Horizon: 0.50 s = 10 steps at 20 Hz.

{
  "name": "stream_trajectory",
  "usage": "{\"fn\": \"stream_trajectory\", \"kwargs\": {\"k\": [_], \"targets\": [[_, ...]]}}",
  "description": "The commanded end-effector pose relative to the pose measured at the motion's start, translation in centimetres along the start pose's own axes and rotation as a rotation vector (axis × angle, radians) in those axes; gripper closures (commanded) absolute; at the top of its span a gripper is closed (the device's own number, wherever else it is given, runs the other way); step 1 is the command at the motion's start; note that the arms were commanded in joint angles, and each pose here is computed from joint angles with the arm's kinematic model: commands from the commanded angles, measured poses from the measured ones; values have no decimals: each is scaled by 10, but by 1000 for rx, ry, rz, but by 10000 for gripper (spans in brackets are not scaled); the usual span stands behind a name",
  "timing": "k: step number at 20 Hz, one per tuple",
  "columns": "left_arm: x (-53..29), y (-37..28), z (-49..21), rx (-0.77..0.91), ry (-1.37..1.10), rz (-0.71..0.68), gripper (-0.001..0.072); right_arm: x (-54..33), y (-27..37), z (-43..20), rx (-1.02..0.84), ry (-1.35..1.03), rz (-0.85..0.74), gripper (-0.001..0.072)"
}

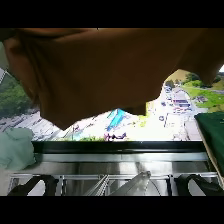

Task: Fold the shirts.

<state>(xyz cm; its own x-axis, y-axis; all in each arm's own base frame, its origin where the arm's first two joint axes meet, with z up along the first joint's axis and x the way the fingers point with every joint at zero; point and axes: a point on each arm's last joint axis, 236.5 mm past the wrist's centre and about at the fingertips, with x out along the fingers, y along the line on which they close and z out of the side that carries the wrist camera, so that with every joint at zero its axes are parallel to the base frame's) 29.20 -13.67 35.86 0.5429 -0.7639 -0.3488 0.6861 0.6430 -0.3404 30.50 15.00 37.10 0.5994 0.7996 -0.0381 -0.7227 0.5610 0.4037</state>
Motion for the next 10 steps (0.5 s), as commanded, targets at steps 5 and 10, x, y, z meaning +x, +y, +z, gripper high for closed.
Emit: {"fn": "stream_trajectory", "kwargs": {"k": [5,10], "targets": [[104,52,-123,-245,334,-215,512,90,-60,-152,250,375,38,684],[139,128,-175,-496,425,-212,371,96,-142,-209,428,482,-99,74]]}}
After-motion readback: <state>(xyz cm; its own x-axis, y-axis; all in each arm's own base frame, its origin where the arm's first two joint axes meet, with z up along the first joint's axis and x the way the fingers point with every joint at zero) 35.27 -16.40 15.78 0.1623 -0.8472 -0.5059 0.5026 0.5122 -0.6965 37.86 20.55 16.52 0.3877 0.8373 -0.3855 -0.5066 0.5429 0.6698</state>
